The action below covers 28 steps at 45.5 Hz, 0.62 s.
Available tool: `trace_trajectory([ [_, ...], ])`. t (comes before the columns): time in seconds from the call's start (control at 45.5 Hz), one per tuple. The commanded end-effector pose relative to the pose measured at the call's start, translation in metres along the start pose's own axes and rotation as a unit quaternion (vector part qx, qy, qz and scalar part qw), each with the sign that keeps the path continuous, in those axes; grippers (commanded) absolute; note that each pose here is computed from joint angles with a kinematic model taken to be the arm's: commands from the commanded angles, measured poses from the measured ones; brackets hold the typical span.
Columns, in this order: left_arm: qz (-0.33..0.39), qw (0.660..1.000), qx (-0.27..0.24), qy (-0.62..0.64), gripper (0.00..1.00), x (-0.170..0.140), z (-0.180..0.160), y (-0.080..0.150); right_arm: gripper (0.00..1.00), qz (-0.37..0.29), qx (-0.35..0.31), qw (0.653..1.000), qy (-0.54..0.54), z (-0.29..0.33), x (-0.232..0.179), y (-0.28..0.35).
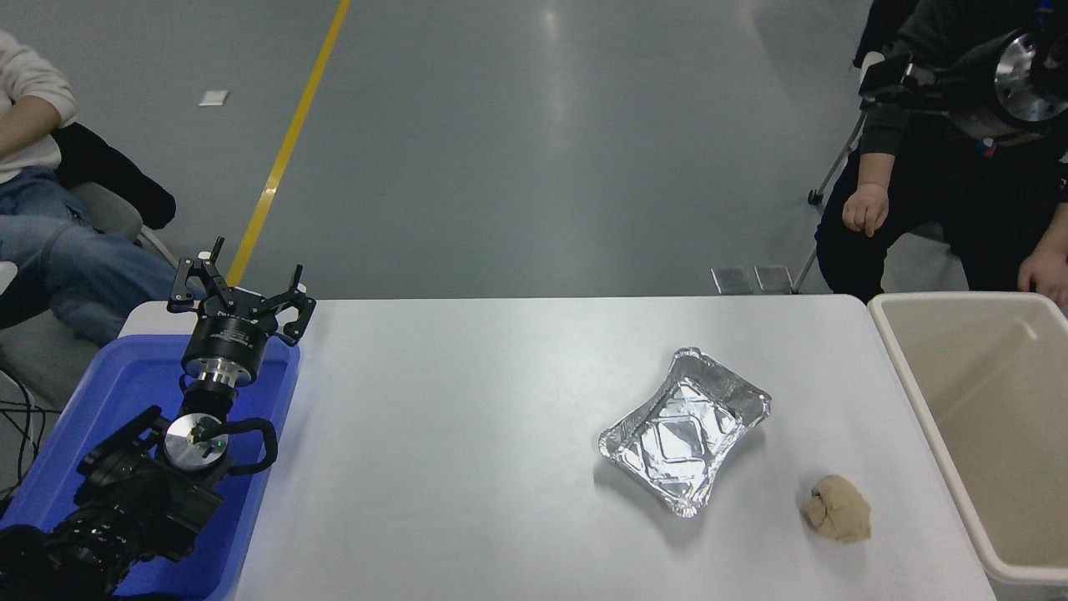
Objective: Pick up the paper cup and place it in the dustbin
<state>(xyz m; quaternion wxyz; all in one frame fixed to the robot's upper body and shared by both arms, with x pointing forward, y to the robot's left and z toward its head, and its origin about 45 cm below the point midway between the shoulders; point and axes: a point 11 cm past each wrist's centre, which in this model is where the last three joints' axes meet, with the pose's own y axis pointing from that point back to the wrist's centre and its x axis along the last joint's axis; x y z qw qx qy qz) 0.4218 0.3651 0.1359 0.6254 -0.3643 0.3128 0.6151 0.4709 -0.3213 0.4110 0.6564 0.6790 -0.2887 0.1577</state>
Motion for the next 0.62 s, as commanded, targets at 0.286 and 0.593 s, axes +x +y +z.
trace_trajectory([
  [0.286, 0.001, 1.0, 0.001, -0.001, 0.99, 0.0, 0.0, 0.0, 1.0, -0.191, 0.024, 0.976, 0.101, -0.079, -0.083, 0.027],
  [0.593, 0.001, 1.0, 0.001, -0.001, 0.99, 0.0, 0.0, 0.0, 1.0, -0.199, 0.021, 0.972, 0.125, -0.095, -0.093, 0.029],
])
